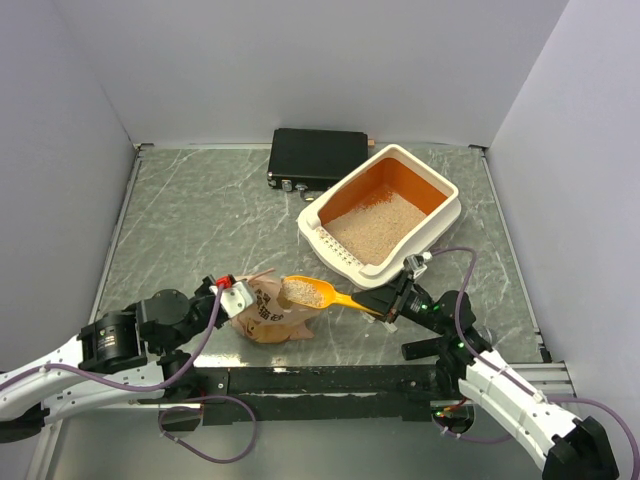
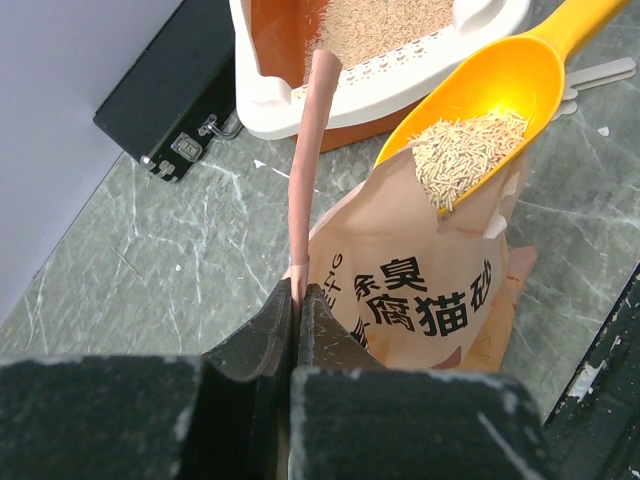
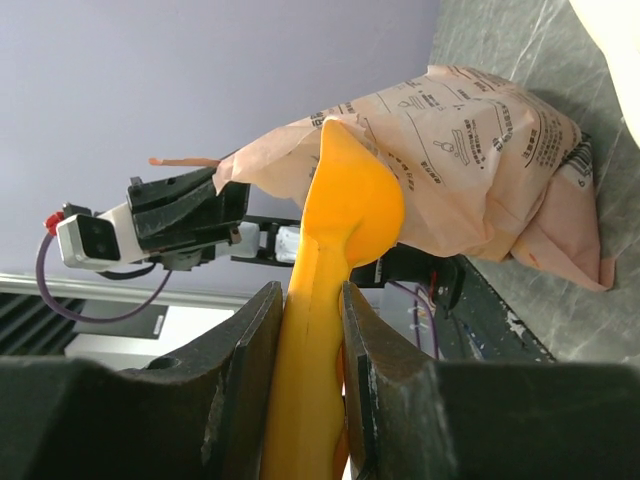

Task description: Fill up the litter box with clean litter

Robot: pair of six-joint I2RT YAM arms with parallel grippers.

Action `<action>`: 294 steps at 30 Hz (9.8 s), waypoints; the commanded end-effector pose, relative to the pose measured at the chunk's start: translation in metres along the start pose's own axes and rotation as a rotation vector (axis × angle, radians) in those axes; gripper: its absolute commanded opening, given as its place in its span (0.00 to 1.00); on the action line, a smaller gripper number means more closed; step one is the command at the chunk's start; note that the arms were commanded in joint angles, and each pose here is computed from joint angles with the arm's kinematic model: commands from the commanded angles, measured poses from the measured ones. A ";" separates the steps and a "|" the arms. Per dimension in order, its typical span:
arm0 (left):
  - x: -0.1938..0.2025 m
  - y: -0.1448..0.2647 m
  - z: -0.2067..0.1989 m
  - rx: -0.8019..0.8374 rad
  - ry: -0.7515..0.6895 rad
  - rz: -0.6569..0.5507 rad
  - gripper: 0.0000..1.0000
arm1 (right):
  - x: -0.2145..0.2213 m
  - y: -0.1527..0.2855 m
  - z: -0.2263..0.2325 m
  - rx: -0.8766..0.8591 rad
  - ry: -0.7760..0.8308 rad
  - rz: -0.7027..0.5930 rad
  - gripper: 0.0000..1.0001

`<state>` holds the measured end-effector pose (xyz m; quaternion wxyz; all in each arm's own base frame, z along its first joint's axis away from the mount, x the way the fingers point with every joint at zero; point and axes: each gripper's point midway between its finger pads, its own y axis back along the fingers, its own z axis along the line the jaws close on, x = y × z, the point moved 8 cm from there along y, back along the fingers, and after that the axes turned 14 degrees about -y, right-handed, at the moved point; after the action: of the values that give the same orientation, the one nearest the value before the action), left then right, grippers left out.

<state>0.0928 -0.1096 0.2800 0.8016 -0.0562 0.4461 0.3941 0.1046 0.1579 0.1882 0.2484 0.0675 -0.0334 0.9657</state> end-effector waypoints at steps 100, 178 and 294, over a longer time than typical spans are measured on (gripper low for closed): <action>0.014 -0.007 0.004 -0.244 0.161 -0.044 0.01 | -0.045 -0.094 0.109 0.486 0.991 -0.233 0.00; 0.008 -0.022 0.004 -0.240 0.081 0.036 0.01 | 0.009 -0.041 0.132 0.366 0.732 0.152 0.00; 0.010 -0.003 0.013 -0.333 0.149 -0.157 0.01 | 0.008 -0.017 0.046 0.022 -0.087 -0.092 0.00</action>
<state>0.1052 -0.1040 0.2596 0.7849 -0.1878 0.4240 0.4110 0.1024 0.1754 0.2207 0.2536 0.1129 -0.0054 0.9607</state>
